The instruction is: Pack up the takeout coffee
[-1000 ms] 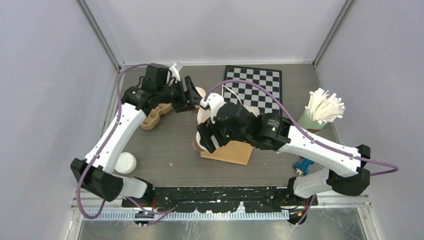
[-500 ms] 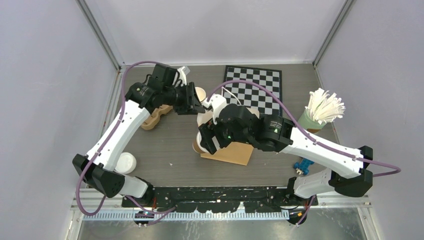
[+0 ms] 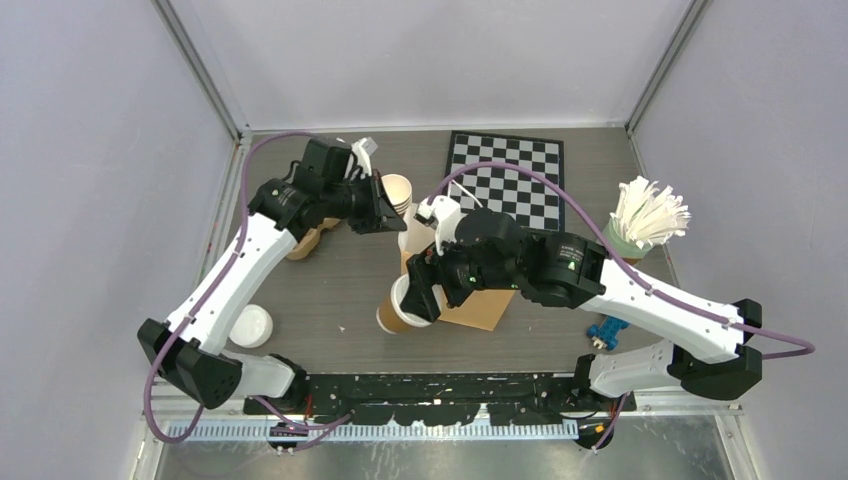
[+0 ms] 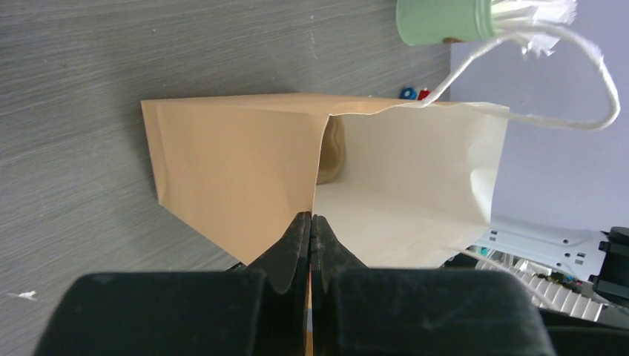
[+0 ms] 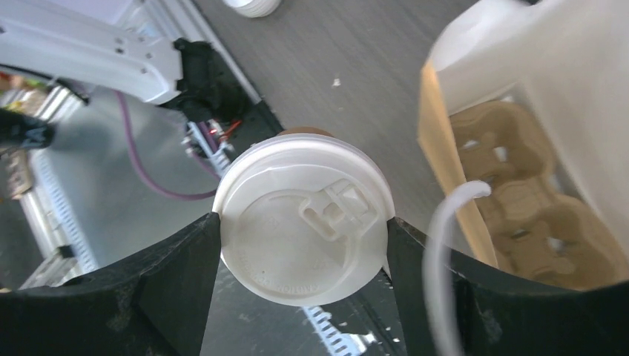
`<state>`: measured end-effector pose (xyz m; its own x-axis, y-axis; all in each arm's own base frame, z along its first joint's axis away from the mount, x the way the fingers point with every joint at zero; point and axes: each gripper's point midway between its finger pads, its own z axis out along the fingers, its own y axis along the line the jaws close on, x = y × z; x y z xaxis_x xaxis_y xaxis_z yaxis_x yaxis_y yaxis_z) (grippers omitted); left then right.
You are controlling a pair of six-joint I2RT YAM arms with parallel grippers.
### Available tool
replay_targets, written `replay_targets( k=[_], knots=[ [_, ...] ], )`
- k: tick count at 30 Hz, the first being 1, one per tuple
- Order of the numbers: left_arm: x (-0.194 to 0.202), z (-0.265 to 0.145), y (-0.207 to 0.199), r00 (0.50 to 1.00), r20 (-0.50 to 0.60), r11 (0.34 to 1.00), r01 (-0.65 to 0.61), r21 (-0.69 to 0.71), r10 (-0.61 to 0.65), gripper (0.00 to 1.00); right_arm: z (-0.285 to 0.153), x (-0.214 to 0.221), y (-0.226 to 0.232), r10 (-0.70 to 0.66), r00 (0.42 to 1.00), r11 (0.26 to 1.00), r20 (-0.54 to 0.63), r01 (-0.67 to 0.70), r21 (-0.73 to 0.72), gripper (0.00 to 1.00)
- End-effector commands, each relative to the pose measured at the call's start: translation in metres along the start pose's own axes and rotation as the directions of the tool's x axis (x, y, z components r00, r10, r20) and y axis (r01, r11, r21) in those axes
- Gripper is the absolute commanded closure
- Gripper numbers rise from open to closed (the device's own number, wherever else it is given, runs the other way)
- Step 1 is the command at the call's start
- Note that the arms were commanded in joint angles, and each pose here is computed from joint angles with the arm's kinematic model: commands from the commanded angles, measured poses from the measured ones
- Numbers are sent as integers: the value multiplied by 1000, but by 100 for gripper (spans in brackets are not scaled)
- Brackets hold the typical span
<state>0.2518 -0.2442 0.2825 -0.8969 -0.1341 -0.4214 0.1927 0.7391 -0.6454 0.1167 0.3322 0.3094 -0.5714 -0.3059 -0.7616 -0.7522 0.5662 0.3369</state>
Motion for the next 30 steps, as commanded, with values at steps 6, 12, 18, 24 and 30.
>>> replay_targets(
  k=[6, 12, 18, 24, 30],
  knots=[
    [-22, -16, -21, 984, 175, 995, 27, 92, -43, 100, -17, -1, 56, 121, 988, 955, -92, -141, -262, 24],
    [-26, -17, -15, 976, 209, 997, 46, 69, -60, 100, -23, -10, 78, 134, 980, 916, -146, -178, -359, 24],
    [-28, -20, -14, 975, 216, 998, 42, 53, -52, 100, -33, -22, 85, 148, 975, 886, -164, -204, -416, 23],
    [-32, -27, -14, 967, 246, 997, 57, 43, -66, 100, -24, -13, 59, 247, 946, 891, -210, -307, -335, 24],
    [-36, -38, -10, 944, 320, 997, 71, 43, -81, 100, -16, 8, 53, 290, 911, 878, -294, -376, -297, 24]
  ],
)
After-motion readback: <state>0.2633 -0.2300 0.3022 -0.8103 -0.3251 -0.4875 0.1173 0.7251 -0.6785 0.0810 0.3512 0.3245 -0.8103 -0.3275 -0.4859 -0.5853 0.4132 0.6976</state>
